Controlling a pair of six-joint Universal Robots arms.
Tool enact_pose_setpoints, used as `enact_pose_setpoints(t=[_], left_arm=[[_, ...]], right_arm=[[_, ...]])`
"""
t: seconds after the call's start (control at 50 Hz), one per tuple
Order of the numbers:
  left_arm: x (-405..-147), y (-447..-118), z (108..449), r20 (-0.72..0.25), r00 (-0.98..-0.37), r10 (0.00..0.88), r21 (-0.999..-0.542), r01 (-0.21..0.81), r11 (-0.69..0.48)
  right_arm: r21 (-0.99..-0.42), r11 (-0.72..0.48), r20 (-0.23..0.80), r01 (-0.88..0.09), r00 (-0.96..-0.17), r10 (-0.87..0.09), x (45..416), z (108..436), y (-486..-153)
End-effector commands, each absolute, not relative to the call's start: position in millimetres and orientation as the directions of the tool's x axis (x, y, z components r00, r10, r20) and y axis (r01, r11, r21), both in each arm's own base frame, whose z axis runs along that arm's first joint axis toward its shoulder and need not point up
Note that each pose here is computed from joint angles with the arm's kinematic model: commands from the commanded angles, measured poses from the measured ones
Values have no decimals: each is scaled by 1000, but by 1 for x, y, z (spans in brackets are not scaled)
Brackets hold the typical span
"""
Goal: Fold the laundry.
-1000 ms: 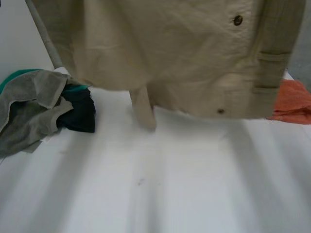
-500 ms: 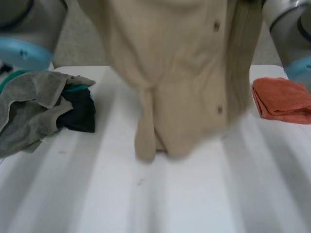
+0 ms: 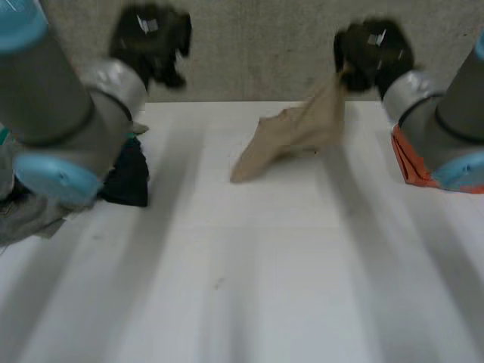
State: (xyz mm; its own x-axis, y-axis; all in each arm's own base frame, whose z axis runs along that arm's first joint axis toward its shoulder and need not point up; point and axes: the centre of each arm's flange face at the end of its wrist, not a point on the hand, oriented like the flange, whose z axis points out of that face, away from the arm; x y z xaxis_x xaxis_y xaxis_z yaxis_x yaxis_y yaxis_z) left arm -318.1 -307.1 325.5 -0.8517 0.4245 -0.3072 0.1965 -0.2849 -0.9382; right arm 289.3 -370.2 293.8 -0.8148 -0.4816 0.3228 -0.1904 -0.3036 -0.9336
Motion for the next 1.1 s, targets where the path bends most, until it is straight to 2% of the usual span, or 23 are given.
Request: enact_pose_setpoints(t=[0.02, 0.12, 0.22, 0.36, 0.52, 0.68, 0.74, 0.82, 0.9, 0.92, 0.98, 1.0, 1.02, 1.06, 1.1], left_arm=[[-322, -309, 245, -211, -871, 445, -977, 193, -85], [-324, -307, 220, -128, -895, 427, -988, 153, 24], [-333, -297, 209, -96, -890, 446, -983, 154, 97], [-342, -295, 200, -95, -882, 462, -976, 174, 132], [-350, -300, 184, -25, -888, 460, -962, 147, 230], [-349, -295, 165, 51, -898, 437, -924, 123, 361], [-346, -294, 164, 56, -905, 421, -918, 120, 379], [-328, -299, 193, 28, -931, 364, -932, 107, 345], [-296, -294, 260, -8, -947, 320, -969, 85, 230], [-283, -286, 292, -23, -947, 321, -984, 78, 160], [-268, -265, 342, -56, -937, 345, -997, 71, 30], [-260, -248, 371, -86, -927, 366, -996, 69, -59], [-257, -239, 385, -104, -918, 382, -992, 69, -105], [-252, -219, 407, -150, -893, 424, -982, 83, -173], [-253, -214, 408, -176, -876, 449, -979, 107, -175]], right_arm=[[-921, -230, 389, -314, -740, -548, 287, 243, -354], [-908, -224, 417, -353, -724, -550, 288, 249, -343], [-910, -224, 412, -348, -708, -574, 293, 277, -317], [-904, -294, 427, -310, -684, -591, 302, 318, -281], [-893, -378, 440, -246, -656, -613, 309, 365, -230], [-894, -403, 425, -198, -661, -619, 302, 391, -201], [-902, -390, 407, -187, -673, -617, 300, 392, -202], [-906, -371, 398, -203, -703, -589, 293, 388, -218], [-910, -323, 403, -260, -736, -544, 280, 373, -250], [-909, -305, 410, -284, -744, -527, 275, 366, -261], [-906, -278, 419, -318, -754, -505, 266, 358, -277], [-904, -261, 427, -340, -758, -493, 262, 353, -285], [-903, -249, 429, -350, -760, -489, 259, 350, -289], [-902, -222, 432, -371, -762, -483, 255, 344, -295], [-900, -192, 434, -392, -762, -480, 253, 336, -301]])
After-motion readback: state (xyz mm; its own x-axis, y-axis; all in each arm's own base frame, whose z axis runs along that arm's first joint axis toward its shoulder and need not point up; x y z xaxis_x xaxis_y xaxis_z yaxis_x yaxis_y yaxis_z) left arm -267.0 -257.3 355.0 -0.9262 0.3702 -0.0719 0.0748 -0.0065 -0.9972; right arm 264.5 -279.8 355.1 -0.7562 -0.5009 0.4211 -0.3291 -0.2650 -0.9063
